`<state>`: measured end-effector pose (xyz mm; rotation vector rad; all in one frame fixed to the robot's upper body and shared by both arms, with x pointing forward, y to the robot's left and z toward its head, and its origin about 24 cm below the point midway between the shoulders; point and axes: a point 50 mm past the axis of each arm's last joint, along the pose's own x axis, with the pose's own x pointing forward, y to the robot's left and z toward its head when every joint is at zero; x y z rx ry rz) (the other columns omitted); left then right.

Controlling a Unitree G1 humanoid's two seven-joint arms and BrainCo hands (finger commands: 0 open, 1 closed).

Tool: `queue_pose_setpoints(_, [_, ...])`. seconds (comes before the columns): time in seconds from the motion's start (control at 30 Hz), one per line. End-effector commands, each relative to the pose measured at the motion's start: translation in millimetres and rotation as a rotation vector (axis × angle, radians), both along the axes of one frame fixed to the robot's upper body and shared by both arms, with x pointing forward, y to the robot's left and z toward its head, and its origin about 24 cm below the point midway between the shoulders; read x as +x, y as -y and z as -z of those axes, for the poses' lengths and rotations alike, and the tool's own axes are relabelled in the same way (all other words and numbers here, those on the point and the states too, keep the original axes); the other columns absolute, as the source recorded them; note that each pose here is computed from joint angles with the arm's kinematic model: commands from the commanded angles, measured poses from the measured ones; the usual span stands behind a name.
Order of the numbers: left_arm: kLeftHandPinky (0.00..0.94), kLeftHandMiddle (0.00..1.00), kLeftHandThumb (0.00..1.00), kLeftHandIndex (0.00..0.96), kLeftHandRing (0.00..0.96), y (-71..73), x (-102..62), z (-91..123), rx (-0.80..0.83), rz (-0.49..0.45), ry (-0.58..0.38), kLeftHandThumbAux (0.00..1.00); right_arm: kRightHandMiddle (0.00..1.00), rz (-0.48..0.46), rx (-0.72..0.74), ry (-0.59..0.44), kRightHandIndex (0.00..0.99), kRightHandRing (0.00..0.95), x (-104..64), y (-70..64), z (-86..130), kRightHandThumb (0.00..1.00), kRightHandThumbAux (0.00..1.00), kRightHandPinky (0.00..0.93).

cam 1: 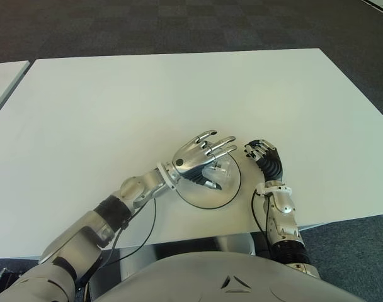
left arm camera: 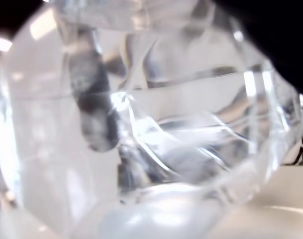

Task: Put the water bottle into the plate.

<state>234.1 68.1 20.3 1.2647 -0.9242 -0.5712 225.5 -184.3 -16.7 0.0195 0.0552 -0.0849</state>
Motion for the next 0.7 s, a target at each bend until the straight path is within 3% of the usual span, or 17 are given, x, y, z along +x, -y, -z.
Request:
queue_pose_setpoints(0.03, [0.0, 0.0, 0.152, 0.0, 0.0, -0.1, -2.0, 1.7, 0.056, -0.004, 0.028, 0.396, 0.488, 0.012, 0.018, -0.103, 0.429, 0.479, -10.2, -0.4, 16.9, 0.713, 0.725, 0.488])
queue_pose_setpoints(0.47, [0.0, 0.0, 0.22, 0.0, 0.0, -1.5, -2.3, 5.3, 0.153, -0.024, 0.032, 0.344, 0.485, 0.016, 0.02, -0.116, 0.429, 0.476, -10.0, -0.5, 17.5, 0.713, 0.725, 0.486])
queue_pose_setpoints(0.7, [0.0, 0.0, 0.214, 0.0, 0.0, -2.1, -1.6, 6.4, 0.219, -0.025, 0.005, 0.376, 0.486, 0.014, 0.025, -0.117, 0.429, 0.477, -10.1, -0.4, 17.2, 0.712, 0.724, 0.489])
